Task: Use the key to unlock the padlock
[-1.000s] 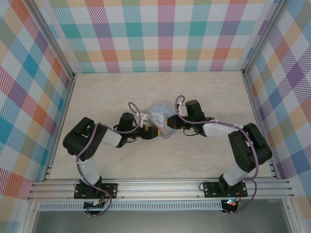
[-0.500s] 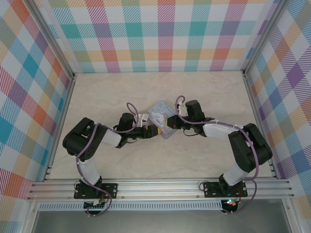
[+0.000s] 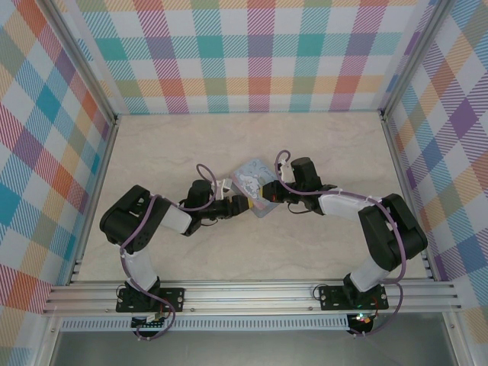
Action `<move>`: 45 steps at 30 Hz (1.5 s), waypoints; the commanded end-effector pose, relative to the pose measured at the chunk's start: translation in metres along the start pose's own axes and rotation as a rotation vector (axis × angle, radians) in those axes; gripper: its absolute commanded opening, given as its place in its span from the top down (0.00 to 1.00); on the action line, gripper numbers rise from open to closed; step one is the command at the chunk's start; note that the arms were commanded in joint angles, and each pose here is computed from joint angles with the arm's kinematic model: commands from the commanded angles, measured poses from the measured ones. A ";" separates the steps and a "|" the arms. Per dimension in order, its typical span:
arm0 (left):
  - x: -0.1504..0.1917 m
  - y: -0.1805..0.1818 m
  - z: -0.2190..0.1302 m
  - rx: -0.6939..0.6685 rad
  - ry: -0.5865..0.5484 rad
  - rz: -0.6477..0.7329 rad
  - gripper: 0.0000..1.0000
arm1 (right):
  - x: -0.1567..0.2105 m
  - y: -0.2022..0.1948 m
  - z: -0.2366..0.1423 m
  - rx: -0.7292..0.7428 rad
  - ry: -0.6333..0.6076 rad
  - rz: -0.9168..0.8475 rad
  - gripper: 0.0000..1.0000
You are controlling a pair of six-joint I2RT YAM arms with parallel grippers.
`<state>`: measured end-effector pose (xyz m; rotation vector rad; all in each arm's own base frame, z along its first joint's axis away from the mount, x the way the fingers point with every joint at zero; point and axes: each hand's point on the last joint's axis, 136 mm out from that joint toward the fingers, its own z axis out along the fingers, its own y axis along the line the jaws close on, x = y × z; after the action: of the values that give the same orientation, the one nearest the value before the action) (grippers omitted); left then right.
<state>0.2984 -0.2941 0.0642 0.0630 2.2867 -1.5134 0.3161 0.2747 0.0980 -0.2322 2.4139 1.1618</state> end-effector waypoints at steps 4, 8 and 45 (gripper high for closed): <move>-0.010 0.002 0.001 0.000 -0.086 -0.028 0.38 | 0.023 -0.008 0.001 0.025 0.064 0.028 0.96; -0.012 0.005 0.002 -0.005 -0.105 -0.037 0.42 | 0.022 -0.008 0.001 0.024 0.064 0.026 0.96; -0.033 0.012 0.009 -0.026 -0.216 -0.034 0.70 | 0.022 -0.007 0.002 0.026 0.073 0.017 0.96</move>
<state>0.3268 -0.2828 0.0505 -0.1821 2.2065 -1.4178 0.3161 0.2744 0.0982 -0.2354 2.4128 1.1579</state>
